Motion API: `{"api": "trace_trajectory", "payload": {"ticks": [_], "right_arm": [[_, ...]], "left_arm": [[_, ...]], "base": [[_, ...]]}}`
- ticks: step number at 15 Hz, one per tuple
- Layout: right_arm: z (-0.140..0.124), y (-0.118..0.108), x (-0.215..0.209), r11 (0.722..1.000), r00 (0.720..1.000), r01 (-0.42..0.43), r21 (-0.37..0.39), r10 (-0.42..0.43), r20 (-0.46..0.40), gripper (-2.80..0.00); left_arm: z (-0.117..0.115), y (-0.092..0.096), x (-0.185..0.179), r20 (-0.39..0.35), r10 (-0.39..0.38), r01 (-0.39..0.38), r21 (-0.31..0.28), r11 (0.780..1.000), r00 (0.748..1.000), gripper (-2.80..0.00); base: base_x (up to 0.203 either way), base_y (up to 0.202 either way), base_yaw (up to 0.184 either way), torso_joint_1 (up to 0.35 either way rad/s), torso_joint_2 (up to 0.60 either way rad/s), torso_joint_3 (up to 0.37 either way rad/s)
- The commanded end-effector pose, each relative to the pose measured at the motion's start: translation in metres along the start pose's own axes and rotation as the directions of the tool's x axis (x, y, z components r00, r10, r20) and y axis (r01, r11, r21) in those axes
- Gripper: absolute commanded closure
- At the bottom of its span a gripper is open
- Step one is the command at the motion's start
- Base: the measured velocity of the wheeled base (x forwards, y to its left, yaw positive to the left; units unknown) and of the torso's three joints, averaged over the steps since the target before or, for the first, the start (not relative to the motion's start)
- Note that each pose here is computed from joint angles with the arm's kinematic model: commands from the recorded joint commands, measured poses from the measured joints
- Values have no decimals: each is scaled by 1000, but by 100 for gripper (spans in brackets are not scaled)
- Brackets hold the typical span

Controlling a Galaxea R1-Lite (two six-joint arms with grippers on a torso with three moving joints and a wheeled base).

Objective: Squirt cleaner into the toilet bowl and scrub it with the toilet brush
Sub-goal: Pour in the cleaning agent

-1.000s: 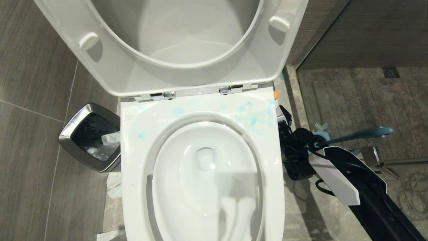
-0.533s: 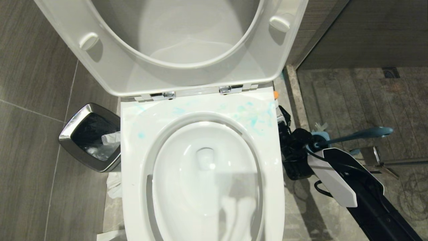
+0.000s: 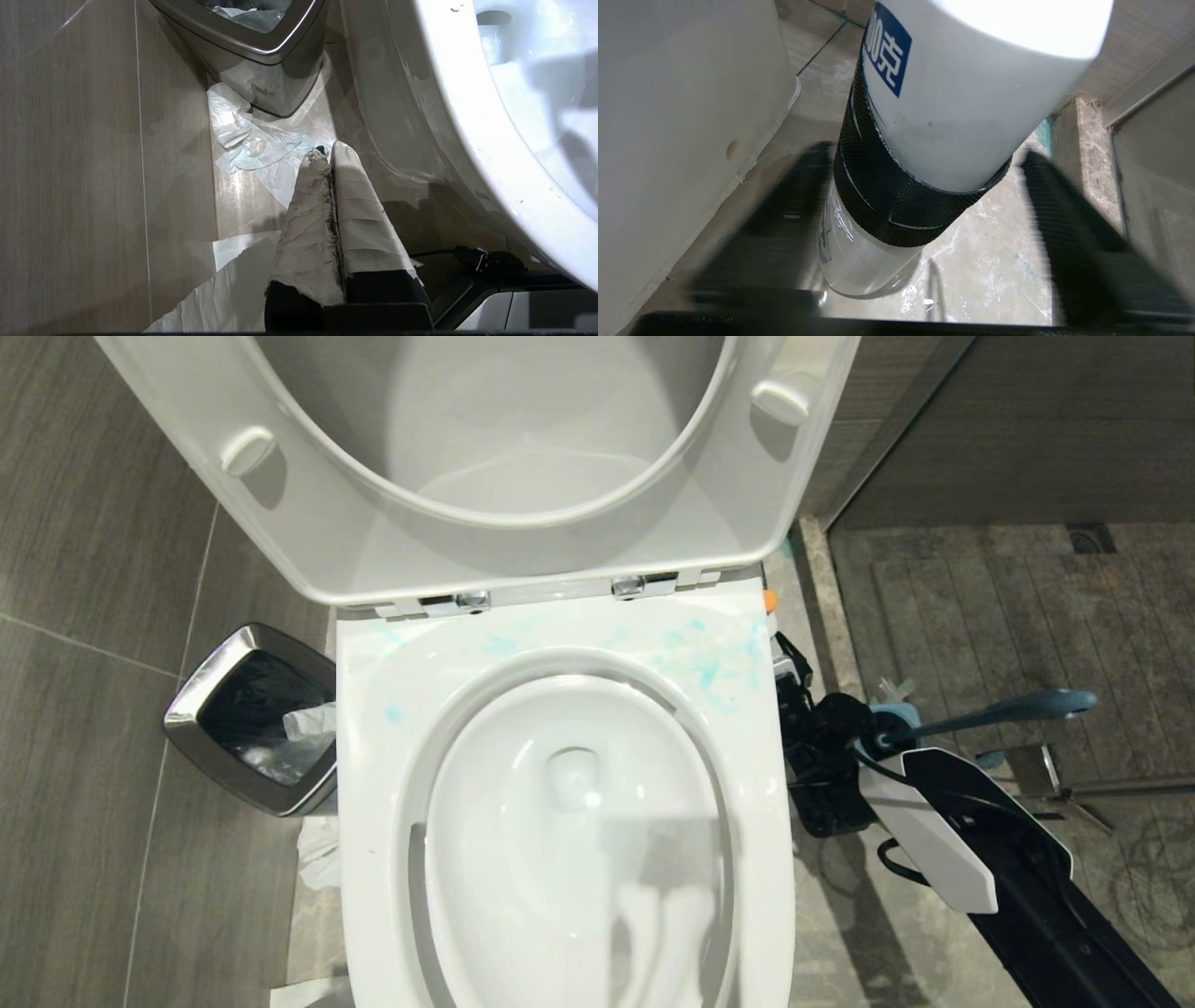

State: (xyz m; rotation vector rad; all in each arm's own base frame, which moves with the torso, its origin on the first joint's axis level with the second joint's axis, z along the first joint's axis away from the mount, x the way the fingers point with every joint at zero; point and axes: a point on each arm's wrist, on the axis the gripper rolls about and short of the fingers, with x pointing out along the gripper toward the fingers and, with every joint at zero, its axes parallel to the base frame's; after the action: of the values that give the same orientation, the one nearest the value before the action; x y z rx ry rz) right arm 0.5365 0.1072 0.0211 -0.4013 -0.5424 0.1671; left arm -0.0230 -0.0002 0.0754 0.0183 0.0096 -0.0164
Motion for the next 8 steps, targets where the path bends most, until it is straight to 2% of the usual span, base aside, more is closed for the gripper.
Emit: {"api": "trace_trajectory", "payload": {"ticks": [1,5,8], "right_arm": [[4,-1,1,1000,1000,5,-4,-5,15,0],[4,-1,2,1000,1000,-4,-1,4,11,0],[3,-1,0,1000,1000,-20,6,20,-24,0]], "left_arm": [[0,0,0,-1,1,-1,0,1000,1000,0],[0,0,0,-1,1,-1,0,1000,1000,0],[0,0,0,-2,0,0,0,1000,1000,0]], "base": [[0,0,0,0,0,0],[0,0,0,0,0,0],[0,0,0,0,0,0]]}}
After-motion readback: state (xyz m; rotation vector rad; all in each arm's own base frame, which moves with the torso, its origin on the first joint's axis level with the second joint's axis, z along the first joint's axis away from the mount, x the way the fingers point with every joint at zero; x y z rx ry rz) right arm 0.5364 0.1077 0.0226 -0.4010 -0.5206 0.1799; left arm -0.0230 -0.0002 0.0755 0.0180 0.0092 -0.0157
